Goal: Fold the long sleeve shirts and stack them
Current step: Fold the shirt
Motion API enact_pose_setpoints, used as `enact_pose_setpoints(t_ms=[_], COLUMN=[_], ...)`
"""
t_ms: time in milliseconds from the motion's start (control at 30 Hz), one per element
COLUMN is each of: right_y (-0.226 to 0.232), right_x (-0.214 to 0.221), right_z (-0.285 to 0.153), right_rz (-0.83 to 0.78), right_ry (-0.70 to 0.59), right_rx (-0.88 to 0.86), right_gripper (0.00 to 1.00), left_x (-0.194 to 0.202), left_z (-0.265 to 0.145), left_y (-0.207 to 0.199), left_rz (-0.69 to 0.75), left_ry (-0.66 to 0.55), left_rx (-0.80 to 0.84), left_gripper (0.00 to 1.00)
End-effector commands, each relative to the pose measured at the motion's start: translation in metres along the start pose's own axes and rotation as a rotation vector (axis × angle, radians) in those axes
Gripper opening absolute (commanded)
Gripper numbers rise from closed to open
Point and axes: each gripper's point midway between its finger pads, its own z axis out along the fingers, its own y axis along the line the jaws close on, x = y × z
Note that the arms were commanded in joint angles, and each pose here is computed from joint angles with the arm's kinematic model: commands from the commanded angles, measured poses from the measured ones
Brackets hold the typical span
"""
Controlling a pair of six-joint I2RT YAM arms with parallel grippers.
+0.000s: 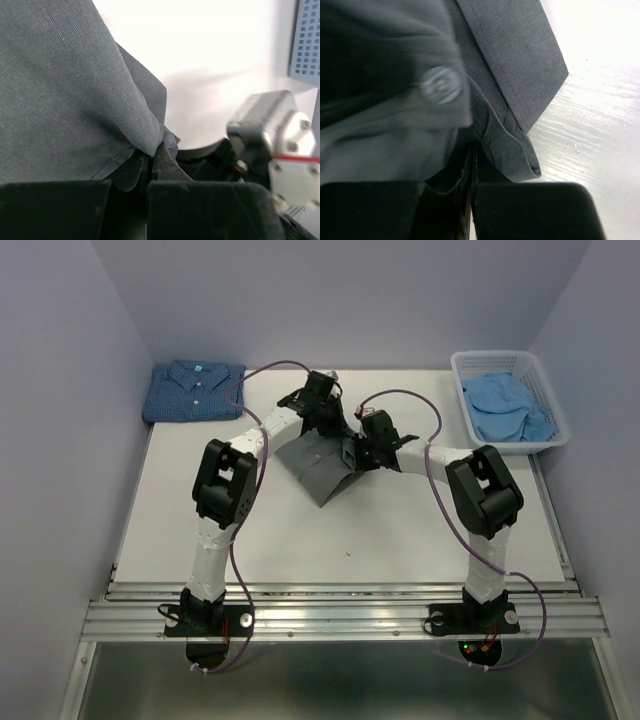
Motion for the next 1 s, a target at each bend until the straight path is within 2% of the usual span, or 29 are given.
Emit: enact_pose_setpoints(t_ms=[0, 133, 167, 200, 267, 300, 333, 367, 400, 433, 500, 533, 567, 667, 767, 800, 867, 900, 967], right_y=[0.004, -0.017, -0.023, -0.026, -0.025, -0.024, -0.018, -0.015, -0.01, -0.006, 0.026, 0.026, 0.046, 0.085, 0.11, 0.111, 0.104, 0.092, 0.082], right_x=[-0.016, -0.035, -0.045, -0.06, -0.076, -0.083, -0.091, -0.095, -0.096, -0.094, -0.091, -0.09, -0.086, -0.078, -0.068, -0.064, -0.067, -0.071, -0.076], right_z=[-0.014, -0.04, -0.049, -0.07, -0.094, -0.105, -0.125, -0.134, -0.142, -0.147, -0.16, -0.161, -0.164, -0.167, -0.155, -0.142, -0.123, -0.105, -0.089], right_rz=[0.015, 0.036, 0.048, 0.049, 0.049, 0.062, 0.061, 0.061, 0.057, 0.05, 0.017, 0.011, -0.017, -0.053, -0.037, -0.007, 0.029, 0.049, 0.063], right_ry=[-0.043, -0.106, -0.132, -0.176, -0.225, -0.25, -0.283, -0.297, -0.307, -0.309, -0.294, -0.296, -0.278, -0.246, -0.188, -0.16, -0.152, -0.153, -0.164], right_rx=[-0.036, 0.1, 0.128, 0.157, 0.168, 0.168, 0.143, 0.126, 0.098, 0.073, -0.106, -0.107, -0.227, -0.464, -0.631, -0.639, -0.586, -0.506, -0.435], right_gripper=[0.02, 0.04, 0.04, 0.07, 0.12, 0.21, 0.28, 0.5, 0.66, 0.77, 0.91, 1.0, 1.0, 1.0, 1.0, 1.0, 1.0, 1.0, 1.0], left_x=[-0.012, -0.01, -0.013, -0.014, -0.018, -0.023, -0.026, -0.036, -0.04, -0.043, -0.057, -0.061, -0.071, -0.091, -0.092, -0.091, -0.09, -0.088, -0.081], left_z=[0.014, 0.027, 0.028, 0.028, 0.023, 0.019, 0.015, 0.005, -0.002, -0.008, -0.031, -0.038, -0.055, -0.079, -0.079, -0.074, -0.069, -0.066, -0.055], left_y=[-0.018, -0.013, -0.014, -0.018, -0.028, -0.039, -0.048, -0.062, -0.07, -0.078, -0.091, -0.093, -0.096, -0.071, -0.022, 0.01, 0.036, 0.054, 0.07], left_rz=[0.033, 0.029, 0.028, 0.033, 0.045, 0.056, 0.064, 0.084, 0.096, 0.104, 0.127, 0.133, 0.14, 0.117, 0.039, -0.003, -0.035, -0.045, -0.054], left_ry=[-0.023, -0.006, -0.015, -0.02, -0.031, -0.044, -0.053, -0.079, -0.089, -0.096, -0.139, -0.157, -0.192, -0.265, -0.277, -0.261, -0.251, -0.241, -0.213], left_rx=[0.065, 0.058, 0.062, 0.076, 0.105, 0.131, 0.152, 0.183, 0.204, 0.224, 0.244, 0.238, 0.234, 0.167, 0.077, 0.031, -0.008, -0.033, -0.044], left_gripper=[0.0, 0.01, 0.04, 0.21, 0.47, 0.73, 0.88, 0.99, 0.99, 0.99, 0.99, 0.99, 0.99, 0.99, 0.99, 0.99, 0.99, 0.99, 0.99])
